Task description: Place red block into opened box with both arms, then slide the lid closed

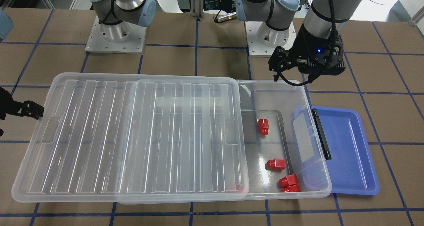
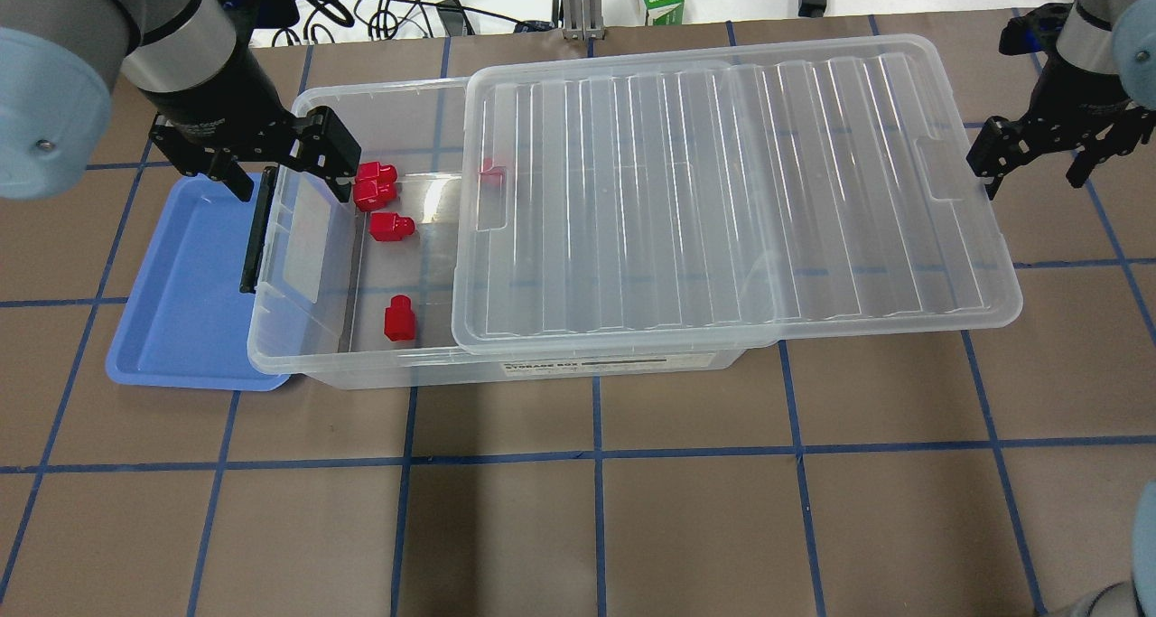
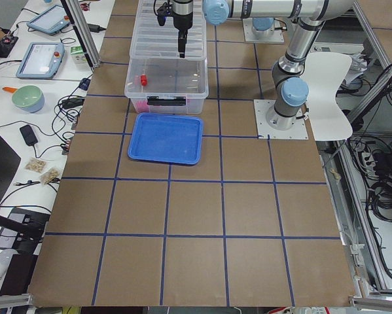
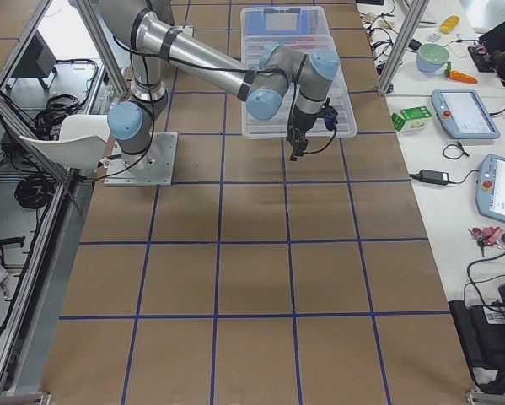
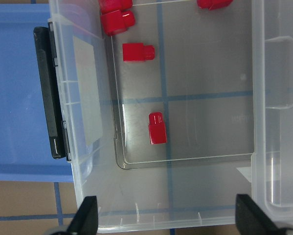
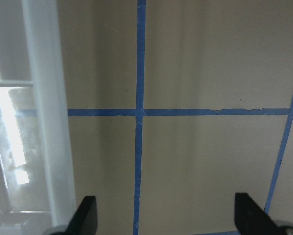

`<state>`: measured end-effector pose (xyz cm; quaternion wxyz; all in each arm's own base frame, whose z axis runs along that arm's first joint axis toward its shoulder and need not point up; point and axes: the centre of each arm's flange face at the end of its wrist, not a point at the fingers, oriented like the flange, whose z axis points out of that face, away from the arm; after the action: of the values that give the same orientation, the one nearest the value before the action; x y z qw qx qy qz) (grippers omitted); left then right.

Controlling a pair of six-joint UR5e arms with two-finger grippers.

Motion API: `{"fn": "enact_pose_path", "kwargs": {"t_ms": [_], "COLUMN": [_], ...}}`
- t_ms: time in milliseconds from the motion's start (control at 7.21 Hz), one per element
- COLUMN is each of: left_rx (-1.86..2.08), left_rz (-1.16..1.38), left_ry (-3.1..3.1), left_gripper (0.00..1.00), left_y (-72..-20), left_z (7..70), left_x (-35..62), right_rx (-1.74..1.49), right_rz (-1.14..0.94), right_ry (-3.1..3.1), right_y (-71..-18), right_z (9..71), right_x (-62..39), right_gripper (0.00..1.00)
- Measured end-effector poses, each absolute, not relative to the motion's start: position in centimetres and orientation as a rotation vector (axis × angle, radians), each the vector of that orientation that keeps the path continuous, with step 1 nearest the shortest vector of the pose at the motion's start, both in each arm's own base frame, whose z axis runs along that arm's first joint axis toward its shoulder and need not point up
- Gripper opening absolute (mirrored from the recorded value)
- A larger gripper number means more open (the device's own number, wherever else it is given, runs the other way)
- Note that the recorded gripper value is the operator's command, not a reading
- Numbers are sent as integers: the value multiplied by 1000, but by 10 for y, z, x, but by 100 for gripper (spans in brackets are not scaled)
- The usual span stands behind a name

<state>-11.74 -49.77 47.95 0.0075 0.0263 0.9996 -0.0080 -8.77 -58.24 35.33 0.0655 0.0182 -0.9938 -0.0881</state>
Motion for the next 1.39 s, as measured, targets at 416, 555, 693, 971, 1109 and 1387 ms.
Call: {"fn": "enact_pose_path", "kwargs": {"t_ms": [416, 555, 693, 971, 1109, 1387], "left_rx": [81, 80, 80, 80, 80, 79], "left_rz": [-24, -23, -22, -20, -19, -17], "left_ry": [3125, 3125, 3125, 3125, 3125, 3126], "left_gripper": [100, 100, 100, 100, 100, 100], "left_y": [-498, -498, -498, -499, -499, -499], "left_z": [479, 479, 479, 478, 478, 477], "left_x": [-117, -117, -117, -117, -117, -117], "right_rx": [95, 115, 139, 157, 146, 117], "right_rz": [-268, -266, -264, -257, -253, -258], "right_ry": [-3022, -3024, -3022, -3016, -3013, -3016], "right_y": [-583, -584, -584, -585, -584, -583], "right_z": [349, 349, 350, 351, 351, 350], "right_x": [-64, -54, -44, -18, -6, 19], "right_gripper": [100, 100, 100, 100, 100, 100]}}
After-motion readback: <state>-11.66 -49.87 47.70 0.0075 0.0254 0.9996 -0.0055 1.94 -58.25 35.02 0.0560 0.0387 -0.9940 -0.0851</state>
